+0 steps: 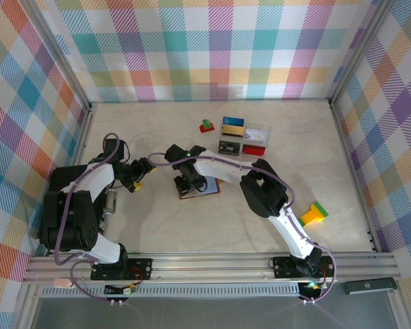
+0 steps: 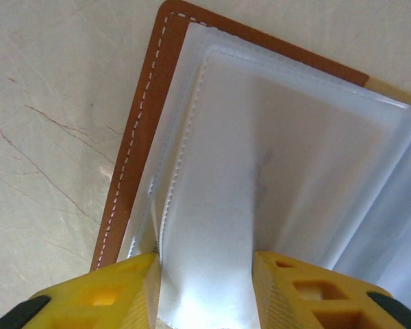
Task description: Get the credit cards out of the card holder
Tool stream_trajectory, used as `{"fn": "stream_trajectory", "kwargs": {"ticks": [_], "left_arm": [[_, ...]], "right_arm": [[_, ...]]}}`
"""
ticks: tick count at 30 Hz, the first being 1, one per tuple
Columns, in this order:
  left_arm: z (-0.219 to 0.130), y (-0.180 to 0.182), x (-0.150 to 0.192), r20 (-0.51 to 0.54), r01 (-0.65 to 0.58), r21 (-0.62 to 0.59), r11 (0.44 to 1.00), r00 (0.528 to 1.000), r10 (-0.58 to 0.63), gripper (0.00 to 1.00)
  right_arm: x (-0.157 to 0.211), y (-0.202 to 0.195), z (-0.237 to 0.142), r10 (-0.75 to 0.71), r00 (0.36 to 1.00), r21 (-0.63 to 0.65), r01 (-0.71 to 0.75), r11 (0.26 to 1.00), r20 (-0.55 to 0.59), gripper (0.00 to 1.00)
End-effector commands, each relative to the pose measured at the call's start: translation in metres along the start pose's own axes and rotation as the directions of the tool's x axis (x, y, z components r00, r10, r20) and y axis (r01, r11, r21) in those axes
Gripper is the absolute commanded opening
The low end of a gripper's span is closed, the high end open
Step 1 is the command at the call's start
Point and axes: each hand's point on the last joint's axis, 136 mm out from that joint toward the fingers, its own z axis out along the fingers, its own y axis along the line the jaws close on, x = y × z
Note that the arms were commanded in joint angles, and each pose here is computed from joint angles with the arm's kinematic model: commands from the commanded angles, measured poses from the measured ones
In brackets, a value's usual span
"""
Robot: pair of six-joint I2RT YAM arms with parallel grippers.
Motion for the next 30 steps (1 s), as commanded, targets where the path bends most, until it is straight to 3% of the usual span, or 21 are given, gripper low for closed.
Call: {"fn": "stream_trajectory", "kwargs": {"ticks": [1, 7, 12, 18, 30], "left_arm": [[-0.009, 0.002, -0.001, 0.011, 0.0, -0.013, 1.0, 1.0, 0.001, 0.8], [-0.011, 0.001, 0.0, 0.012, -0.002, -0.01, 1.0, 1.0, 0.002, 0.82], [-0.009, -0.001, 0.002, -0.002, -0.001, 0.004, 1.0, 1.0, 0.001, 0.82], [-0.009, -0.004, 0.003, -0.01, -0.001, 0.019, 1.0, 1.0, 0.001, 0.82], [-0.009, -0.007, 0.007, -0.033, -0.016, 0.036, 0.999, 0.999, 0.017, 0.82]], "right_arm": [[0.018, -0.01, 0.021, 0.01, 0.997, 0.051, -0.006, 0.999, -0.075, 0.37], [0.015, -0.011, 0.018, 0.042, 0.998, 0.031, -0.041, 0.999, -0.05, 0.27], [0.001, -0.01, -0.003, 0.09, 0.995, -0.021, -0.09, 0.996, 0.034, 0.22], [-0.011, -0.025, -0.022, 0.151, 0.981, 0.02, -0.154, 0.988, 0.121, 0.15], [0.0, -0.073, -0.04, 0.301, 0.925, 0.145, -0.339, 0.929, 0.233, 0.21]]}}
